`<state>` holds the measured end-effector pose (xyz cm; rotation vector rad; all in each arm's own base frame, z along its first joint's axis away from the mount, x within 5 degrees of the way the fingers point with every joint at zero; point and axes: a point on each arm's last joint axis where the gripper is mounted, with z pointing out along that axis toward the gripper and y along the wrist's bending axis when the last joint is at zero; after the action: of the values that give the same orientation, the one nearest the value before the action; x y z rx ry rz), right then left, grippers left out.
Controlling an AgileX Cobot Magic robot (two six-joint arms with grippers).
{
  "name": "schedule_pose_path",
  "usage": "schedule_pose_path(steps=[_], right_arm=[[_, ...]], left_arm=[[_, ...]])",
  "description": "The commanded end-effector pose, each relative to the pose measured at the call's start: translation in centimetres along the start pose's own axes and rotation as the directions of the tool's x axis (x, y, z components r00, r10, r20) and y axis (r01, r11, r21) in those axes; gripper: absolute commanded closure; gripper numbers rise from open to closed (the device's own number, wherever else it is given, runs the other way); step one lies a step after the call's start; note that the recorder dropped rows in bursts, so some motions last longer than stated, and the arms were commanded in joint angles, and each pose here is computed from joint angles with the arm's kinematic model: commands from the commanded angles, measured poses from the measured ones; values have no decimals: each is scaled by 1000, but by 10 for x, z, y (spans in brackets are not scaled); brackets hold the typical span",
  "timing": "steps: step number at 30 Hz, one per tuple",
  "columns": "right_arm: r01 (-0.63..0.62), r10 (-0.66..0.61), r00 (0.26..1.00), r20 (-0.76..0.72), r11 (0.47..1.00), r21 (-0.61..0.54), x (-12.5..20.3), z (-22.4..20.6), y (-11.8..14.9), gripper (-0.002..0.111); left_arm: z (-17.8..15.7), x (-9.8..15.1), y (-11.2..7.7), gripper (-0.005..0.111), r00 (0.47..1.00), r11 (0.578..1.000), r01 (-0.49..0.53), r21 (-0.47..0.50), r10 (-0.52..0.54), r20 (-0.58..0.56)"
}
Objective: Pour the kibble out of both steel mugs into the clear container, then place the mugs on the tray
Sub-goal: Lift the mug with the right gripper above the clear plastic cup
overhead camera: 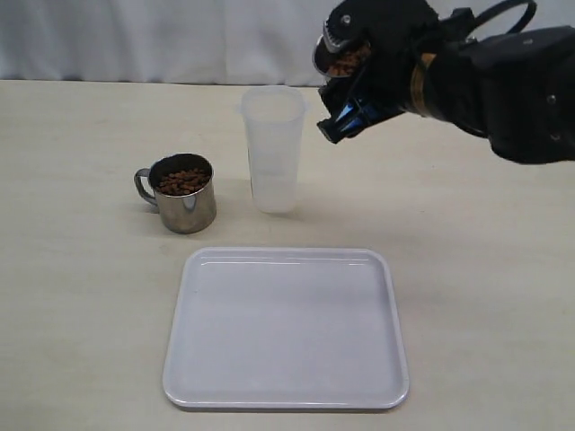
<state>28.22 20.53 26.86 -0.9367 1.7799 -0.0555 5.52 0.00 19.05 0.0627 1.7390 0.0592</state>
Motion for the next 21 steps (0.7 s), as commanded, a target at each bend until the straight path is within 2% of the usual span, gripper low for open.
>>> schedule_pose_path(steps=[1, 5, 11, 17, 21], right_arm=[[111, -111, 994, 21, 994, 26, -15, 16, -3, 104], [227, -227, 974, 10, 974, 25, -17, 34, 0, 104], [294, -293, 956, -28, 954, 63, -17, 52, 0, 104], [387, -385, 922, -37, 921, 54, -17, 61, 2, 104], [386, -386, 922, -23, 920, 60, -22, 64, 1, 104]], left_arm=[[0, 0, 0, 107, 1000, 1000, 4, -6, -4, 8], [0, 0, 0, 107, 1000, 1000, 3, 0, -3, 7], [0, 0, 0, 107, 1000, 1000, 3, 0, -3, 7], [0, 0, 0, 107, 1000, 1000, 3, 0, -3, 7], [0, 0, 0, 107, 1000, 1000, 3, 0, -3, 7]])
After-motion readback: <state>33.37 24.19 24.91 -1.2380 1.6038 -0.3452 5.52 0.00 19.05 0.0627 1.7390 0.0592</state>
